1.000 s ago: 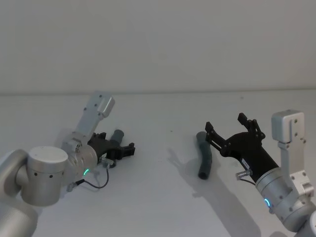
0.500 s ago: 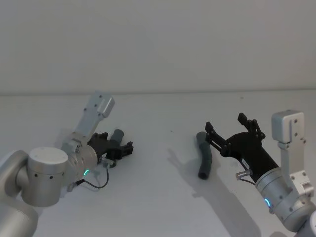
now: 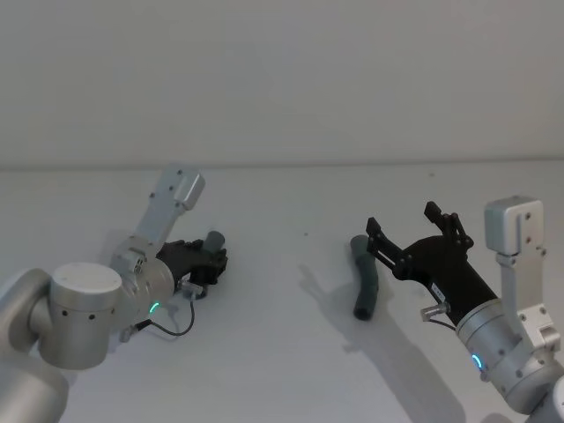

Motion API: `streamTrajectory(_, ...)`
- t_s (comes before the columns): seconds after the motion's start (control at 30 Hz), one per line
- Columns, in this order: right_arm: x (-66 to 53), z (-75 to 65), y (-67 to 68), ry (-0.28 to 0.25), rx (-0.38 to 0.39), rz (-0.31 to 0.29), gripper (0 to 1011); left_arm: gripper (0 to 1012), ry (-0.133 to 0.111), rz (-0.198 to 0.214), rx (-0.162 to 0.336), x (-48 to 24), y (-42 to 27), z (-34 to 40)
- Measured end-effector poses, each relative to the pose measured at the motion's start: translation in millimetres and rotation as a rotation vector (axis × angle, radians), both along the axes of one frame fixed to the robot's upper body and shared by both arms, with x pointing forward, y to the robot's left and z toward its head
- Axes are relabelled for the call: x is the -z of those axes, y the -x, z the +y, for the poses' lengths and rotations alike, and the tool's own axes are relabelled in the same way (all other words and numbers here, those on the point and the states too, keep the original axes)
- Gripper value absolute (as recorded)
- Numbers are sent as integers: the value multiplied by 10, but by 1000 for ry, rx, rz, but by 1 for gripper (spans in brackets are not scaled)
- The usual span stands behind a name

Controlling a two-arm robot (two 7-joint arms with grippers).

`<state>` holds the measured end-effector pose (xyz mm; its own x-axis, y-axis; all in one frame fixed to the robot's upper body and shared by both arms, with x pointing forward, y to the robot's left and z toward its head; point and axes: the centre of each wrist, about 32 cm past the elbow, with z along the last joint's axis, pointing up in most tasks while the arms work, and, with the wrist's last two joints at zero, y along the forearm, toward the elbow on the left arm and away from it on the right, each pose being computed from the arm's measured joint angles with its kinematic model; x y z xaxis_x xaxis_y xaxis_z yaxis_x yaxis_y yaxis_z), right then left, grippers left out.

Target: Use both hands to pick up one end of the pipe from the table, align the ends, and insert them.

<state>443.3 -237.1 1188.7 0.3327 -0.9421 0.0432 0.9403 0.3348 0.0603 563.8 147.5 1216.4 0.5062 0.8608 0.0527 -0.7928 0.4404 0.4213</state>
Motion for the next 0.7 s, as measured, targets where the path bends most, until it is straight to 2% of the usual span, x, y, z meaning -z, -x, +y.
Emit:
streamTrajectory(0.1, 0, 0, 0, 0, 0, 0, 1000, 345, 0, 0, 0, 1, 0, 0)
streamTrajectory(0.7, 0, 0, 0, 0, 0, 0, 1000, 336, -1, -1, 0, 3, -1, 1)
